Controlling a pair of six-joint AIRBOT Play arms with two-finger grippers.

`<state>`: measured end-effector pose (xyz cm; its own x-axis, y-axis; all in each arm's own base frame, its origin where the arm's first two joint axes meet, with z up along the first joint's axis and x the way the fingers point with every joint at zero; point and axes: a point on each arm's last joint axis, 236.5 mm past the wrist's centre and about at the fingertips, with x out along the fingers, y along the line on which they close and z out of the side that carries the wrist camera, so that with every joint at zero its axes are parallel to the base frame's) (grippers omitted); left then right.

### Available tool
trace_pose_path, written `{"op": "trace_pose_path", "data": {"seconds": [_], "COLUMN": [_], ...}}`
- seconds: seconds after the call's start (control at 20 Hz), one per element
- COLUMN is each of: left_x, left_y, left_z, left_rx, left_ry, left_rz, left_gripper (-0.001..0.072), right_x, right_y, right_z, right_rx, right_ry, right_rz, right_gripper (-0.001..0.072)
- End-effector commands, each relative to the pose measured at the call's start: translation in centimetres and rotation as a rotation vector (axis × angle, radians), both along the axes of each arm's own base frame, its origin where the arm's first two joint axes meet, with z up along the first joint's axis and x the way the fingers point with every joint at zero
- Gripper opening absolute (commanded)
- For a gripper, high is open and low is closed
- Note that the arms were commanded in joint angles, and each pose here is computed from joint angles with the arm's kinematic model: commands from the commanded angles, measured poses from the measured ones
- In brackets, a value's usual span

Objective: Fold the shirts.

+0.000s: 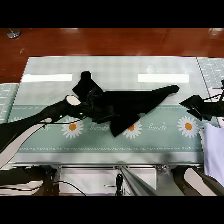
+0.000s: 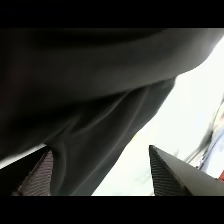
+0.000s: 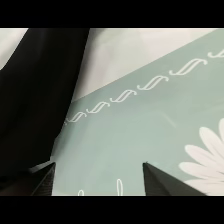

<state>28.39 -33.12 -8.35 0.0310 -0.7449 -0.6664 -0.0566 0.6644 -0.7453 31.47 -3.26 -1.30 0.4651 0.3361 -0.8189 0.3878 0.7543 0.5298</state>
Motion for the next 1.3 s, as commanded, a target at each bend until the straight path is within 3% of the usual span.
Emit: {"op": "trace_pose_path", "data": {"seconds": [0.0,0.05,0.1,0.15,0.6,1.25], "left_x": [0.4,0.9,1.3,1.7,1.3,0.7], "left_y": [-2.2,-2.4,-2.6,-2.8,-3.7,-3.8], "left_z": [0.5,1.1,1.5,2.0,4.1,4.3], "left_rx": [-0.025,-0.033,-0.041,-0.049,-0.091,-0.099], "left_ry": [-0.004,-0.018,-0.027,-0.041,-0.055,-0.041], "left_rz": [-0.048,-0.048,-0.049,-0.053,-0.115,-0.134], "left_gripper": [0.0679,0.0498,0.0115,0.0024,0.0024,0.0025], "right_x": [-0.1,-0.1,-0.1,-0.1,6.0,12.7], "right_y": [0.1,0.1,0.1,0.1,0.6,7.6], "right_z": [0.0,0.0,0.0,0.0,-0.2,-8.8], "right_rx": [0.003,0.003,0.003,0.003,0.020,0.180], "right_ry": [0.003,0.003,0.003,0.002,-0.119,0.173], "right_rz": [0.001,0.002,0.001,0.001,-0.093,0.061], "right_gripper": [0.0625,0.0625,0.0625,0.0625,0.0624,0.0612]}}
